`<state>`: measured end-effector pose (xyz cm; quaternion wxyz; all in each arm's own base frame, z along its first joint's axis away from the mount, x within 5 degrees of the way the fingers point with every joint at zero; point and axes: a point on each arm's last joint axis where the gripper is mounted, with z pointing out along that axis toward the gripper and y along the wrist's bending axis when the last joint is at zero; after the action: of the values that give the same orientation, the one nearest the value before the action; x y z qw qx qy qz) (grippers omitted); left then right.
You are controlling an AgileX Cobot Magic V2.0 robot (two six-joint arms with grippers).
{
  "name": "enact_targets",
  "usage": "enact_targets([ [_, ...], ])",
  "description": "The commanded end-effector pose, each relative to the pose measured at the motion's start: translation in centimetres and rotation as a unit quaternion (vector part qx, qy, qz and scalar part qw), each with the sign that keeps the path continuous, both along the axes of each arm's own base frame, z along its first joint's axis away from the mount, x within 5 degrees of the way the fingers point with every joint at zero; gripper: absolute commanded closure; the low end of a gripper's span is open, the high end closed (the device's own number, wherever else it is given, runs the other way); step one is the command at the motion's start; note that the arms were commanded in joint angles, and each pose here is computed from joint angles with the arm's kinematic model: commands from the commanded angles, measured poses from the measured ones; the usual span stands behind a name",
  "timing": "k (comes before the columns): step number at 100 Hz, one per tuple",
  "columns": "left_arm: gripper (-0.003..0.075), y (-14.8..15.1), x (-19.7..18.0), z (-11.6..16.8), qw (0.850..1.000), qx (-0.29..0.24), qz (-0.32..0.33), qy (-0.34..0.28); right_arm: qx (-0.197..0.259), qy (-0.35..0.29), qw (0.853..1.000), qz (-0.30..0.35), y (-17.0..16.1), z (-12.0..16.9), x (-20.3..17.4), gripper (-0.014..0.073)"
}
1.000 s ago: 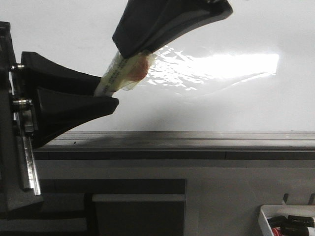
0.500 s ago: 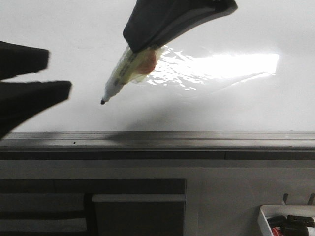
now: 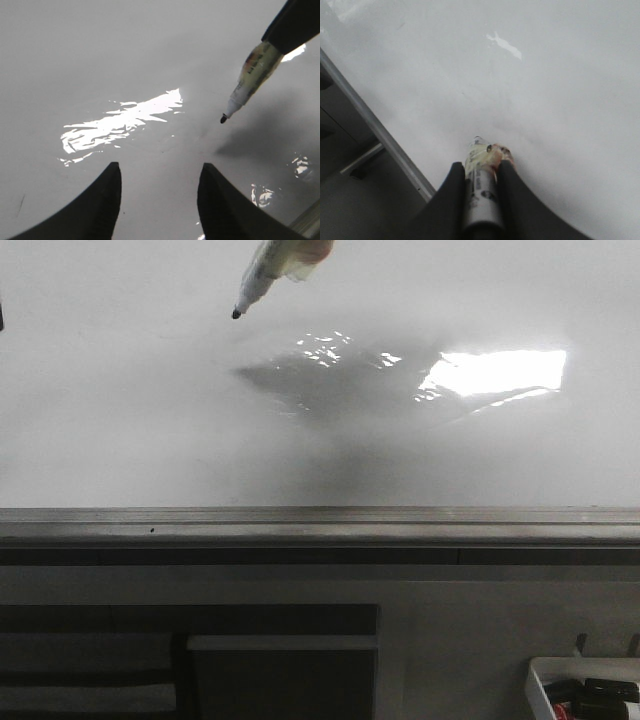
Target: Write number 4 on whiteboard
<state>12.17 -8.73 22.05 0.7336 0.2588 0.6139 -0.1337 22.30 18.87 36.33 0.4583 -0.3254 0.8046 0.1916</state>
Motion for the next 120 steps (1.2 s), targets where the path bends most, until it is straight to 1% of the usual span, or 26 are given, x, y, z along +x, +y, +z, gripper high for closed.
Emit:
enact_targets([
  [1,0.0432,-0.1,0.4,1.4,0.999,-0.033,0.006,-0.024,0.031,-0.044,0.998,-0.015,-0.2,2.1,0.8,0.0656],
  [12,0.0468,-0.1,0.4,1.4,0.999,-0.033,0.006,-0.024,0.021,-0.032,0.999,-0.021,-0.1,1.4,1.6,0.0656],
  [17,0.0481,-0.1,0.4,1.4,0.999,-0.033,0.006,-0.024,0.008,-0.013,1.000,-0.018,0.0,0.8,1.7,0.0656],
  [26,0.0495,-0.1,0.4,1.4,0.999,-0.033,0.006,-0.024,0.003,0.024,1.000,-0.013,0.3,-0.8,1.3,0.0656],
  [37,0.0505,-0.1,0.4,1.4,0.999,-0.034,0.007,-0.024,0.000,0.029,1.000,-0.006,0.8,-2.4,0.9,0.0656],
  [45,0.0505,-0.1,0.4,1.4,0.999,-0.034,0.007,-0.024,0.003,0.025,1.000,-0.009,0.8,-2.7,0.9,0.0656],
  [57,0.0505,-0.1,0.4,1.4,0.999,-0.034,0.007,-0.024,0.003,0.025,1.000,-0.018,0.2,-2.5,1.2,0.0656],
  [65,0.0505,-0.1,0.4,1.4,0.999,-0.034,0.007,-0.024,-0.001,0.031,0.999,-0.035,-1.2,-2.0,1.2,0.0656],
  [73,0.0505,-0.1,0.4,1.4,0.999,-0.034,0.007,-0.024,-0.016,0.041,0.998,-0.056,-3.2,-1.6,1.2,0.0656],
  [79,0.0512,-0.1,0.4,1.4,0.999,-0.034,0.007,-0.024,-0.014,0.038,0.996,-0.074,-4.5,-1.2,1.1,0.0656],
  [86,0.0518,-0.1,0.4,1.4,0.999,-0.034,0.007,-0.024,-0.012,0.037,0.996,-0.082,-5.2,-0.8,0.9,0.0656],
  [92,0.0521,-0.1,0.4,1.4,0.999,-0.034,0.007,-0.024,-0.004,0.039,0.996,-0.078,-5.0,-0.5,0.7,0.0656],
  [107,0.0522,-0.1,0.4,1.4,0.999,-0.034,0.007,-0.024,0.019,0.015,0.999,-0.027,-3.1,1.4,-0.4,0.0656],
  [112,0.0522,-0.1,0.4,1.5,0.999,-0.035,0.007,-0.026,0.029,-0.001,0.999,-0.023,-2.7,2.1,-0.5,0.0656],
  [120,0.0522,-0.1,0.4,1.5,0.999,-0.037,0.007,-0.029,0.035,-0.019,0.999,-0.028,-2.6,2.2,0.0,0.0656],
])
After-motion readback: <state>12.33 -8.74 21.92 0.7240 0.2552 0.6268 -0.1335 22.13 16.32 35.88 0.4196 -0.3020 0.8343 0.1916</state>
